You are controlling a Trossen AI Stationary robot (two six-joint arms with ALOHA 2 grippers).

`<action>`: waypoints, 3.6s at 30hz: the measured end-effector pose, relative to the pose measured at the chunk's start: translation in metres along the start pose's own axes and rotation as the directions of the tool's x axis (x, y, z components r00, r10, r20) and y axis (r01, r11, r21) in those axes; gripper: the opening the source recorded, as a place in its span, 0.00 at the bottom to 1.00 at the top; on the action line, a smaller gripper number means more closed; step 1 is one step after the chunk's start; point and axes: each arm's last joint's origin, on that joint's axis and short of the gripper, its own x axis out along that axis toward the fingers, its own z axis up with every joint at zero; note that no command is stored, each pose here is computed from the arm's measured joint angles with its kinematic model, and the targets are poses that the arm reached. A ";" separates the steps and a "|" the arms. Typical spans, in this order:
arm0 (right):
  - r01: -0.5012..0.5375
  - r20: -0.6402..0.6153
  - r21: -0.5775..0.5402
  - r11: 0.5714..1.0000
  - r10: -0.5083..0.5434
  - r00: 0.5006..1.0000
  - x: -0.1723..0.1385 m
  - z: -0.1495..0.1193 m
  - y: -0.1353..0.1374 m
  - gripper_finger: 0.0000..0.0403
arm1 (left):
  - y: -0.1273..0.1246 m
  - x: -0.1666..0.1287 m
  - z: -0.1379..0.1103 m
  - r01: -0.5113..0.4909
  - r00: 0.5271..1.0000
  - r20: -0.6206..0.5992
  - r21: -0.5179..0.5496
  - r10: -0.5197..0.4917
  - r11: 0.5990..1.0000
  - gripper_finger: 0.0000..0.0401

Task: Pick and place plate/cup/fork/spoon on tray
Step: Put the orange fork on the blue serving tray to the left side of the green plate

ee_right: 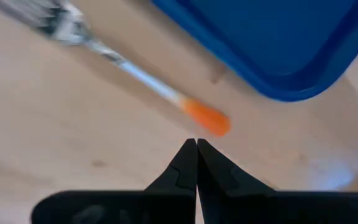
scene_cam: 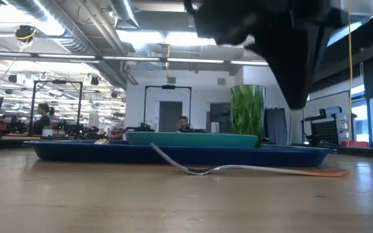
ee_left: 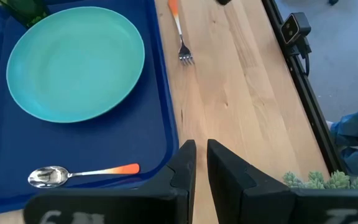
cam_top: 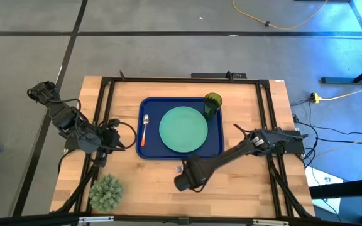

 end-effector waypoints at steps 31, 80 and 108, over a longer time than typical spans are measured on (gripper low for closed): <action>0.014 -0.105 -0.188 0.982 -0.034 0.994 0.074 0.001 0.000 0.00 | 0.000 0.000 0.000 0.001 1.000 0.003 -0.005 -0.001 1.000 0.08; -0.264 0.363 -0.215 0.940 0.328 0.872 -0.085 0.027 -0.010 0.01 | -0.022 0.033 0.005 0.149 0.972 -0.182 0.004 -0.146 0.989 0.13; -0.115 0.387 -0.385 0.916 0.274 0.880 -0.108 0.006 -0.036 0.01 | -0.076 0.115 0.003 -0.091 0.967 -0.255 -0.366 -0.005 0.926 0.08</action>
